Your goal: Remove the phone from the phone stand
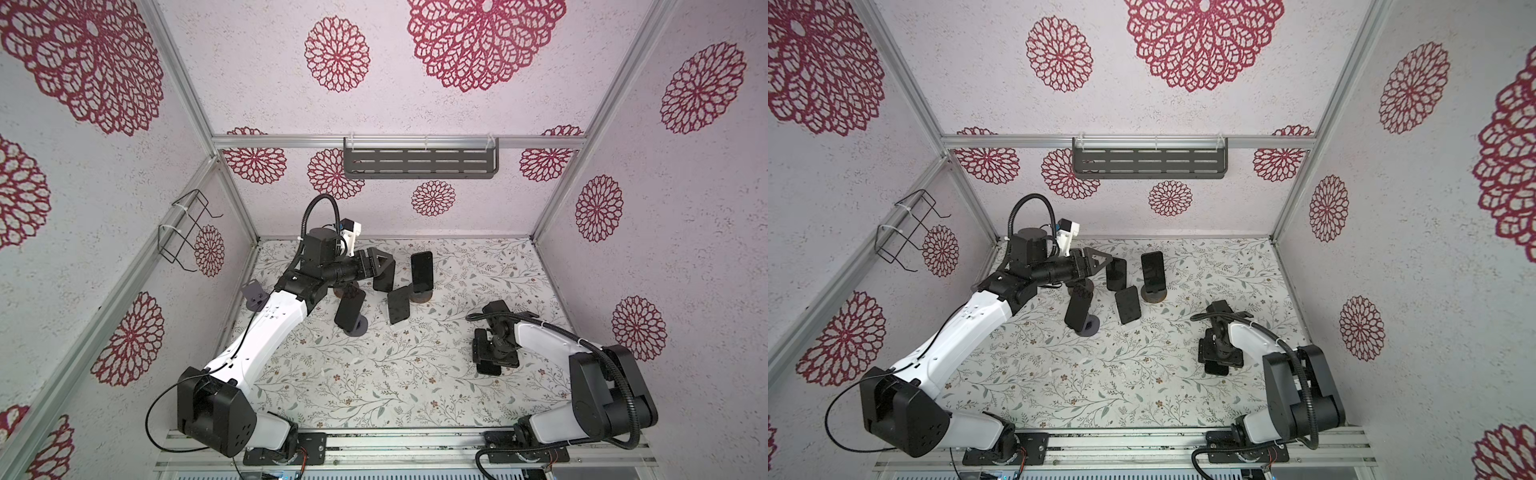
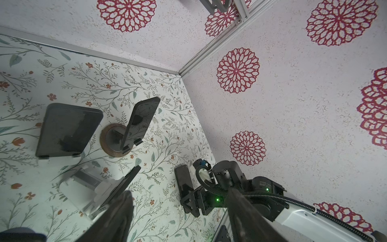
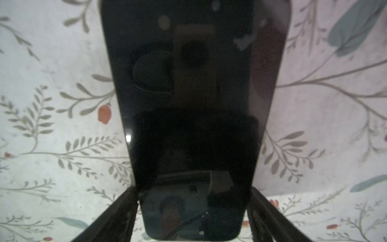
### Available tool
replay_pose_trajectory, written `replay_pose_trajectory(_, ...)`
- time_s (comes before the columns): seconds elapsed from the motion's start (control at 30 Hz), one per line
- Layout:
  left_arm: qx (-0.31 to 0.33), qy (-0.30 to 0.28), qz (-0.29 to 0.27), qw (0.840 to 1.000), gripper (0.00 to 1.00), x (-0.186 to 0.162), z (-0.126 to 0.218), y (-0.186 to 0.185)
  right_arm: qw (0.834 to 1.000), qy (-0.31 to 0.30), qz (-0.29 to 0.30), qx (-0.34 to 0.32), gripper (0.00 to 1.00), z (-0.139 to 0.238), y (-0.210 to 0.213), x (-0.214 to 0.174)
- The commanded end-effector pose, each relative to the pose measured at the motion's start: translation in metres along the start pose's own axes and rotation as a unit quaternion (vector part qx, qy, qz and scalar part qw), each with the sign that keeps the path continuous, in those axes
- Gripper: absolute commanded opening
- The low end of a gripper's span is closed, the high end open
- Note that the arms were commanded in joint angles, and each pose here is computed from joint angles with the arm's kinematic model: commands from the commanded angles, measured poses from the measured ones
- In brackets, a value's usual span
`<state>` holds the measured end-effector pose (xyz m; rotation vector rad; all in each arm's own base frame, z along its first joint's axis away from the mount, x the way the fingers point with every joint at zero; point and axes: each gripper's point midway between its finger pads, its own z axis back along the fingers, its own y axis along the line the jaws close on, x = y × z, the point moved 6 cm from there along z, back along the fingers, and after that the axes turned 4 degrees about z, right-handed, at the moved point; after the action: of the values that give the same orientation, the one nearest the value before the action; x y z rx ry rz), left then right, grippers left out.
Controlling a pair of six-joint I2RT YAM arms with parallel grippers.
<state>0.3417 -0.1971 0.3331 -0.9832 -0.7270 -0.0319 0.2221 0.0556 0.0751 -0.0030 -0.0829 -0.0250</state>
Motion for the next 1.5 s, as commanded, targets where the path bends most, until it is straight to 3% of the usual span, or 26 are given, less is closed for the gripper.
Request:
replay_pose_trajectory(0.0,0.008,-0.008,-0.015,1.0,0.74,0.001,0.01,0.0,1.0,0.016,0.006,-0.009,0.83,0.005,-0.002,-0.001)
replay_pose_trajectory(0.27,0.056,-0.006,-0.042,0.998,0.76,0.004,0.029,0.012,1.0,-0.008,0.009,-0.012,0.86,0.047,-0.001,0.016)
replay_pose_trajectory(0.5,0.139,-0.029,-0.046,0.989,0.76,0.018,0.049,0.036,0.991,-0.098,-0.006,0.087,0.87,0.097,0.024,0.048)
replay_pose_trajectory(0.6,0.224,-0.044,-0.065,0.971,0.8,0.023,0.055,0.059,0.984,-0.135,-0.012,0.111,0.87,0.121,0.03,0.059)
replay_pose_trajectory(0.73,0.314,-0.067,-0.088,0.943,0.99,0.034,0.054,0.087,0.975,-0.166,-0.025,0.142,0.87,0.143,0.036,0.067)
replay_pose_trajectory(0.93,0.332,-0.085,-0.113,0.932,0.97,0.053,0.024,0.118,0.964,-0.195,-0.029,0.179,0.88,0.161,0.042,0.067)
replay_pose_trajectory(1.0,0.323,-0.081,-0.117,0.936,0.97,0.057,0.013,0.128,0.963,-0.201,-0.026,0.176,0.88,0.165,0.041,0.065)
replay_pose_trajectory(1.47,0.366,-0.058,-0.134,0.919,0.97,0.072,-0.028,0.179,0.962,-0.212,0.001,0.172,0.89,0.148,0.039,0.063)
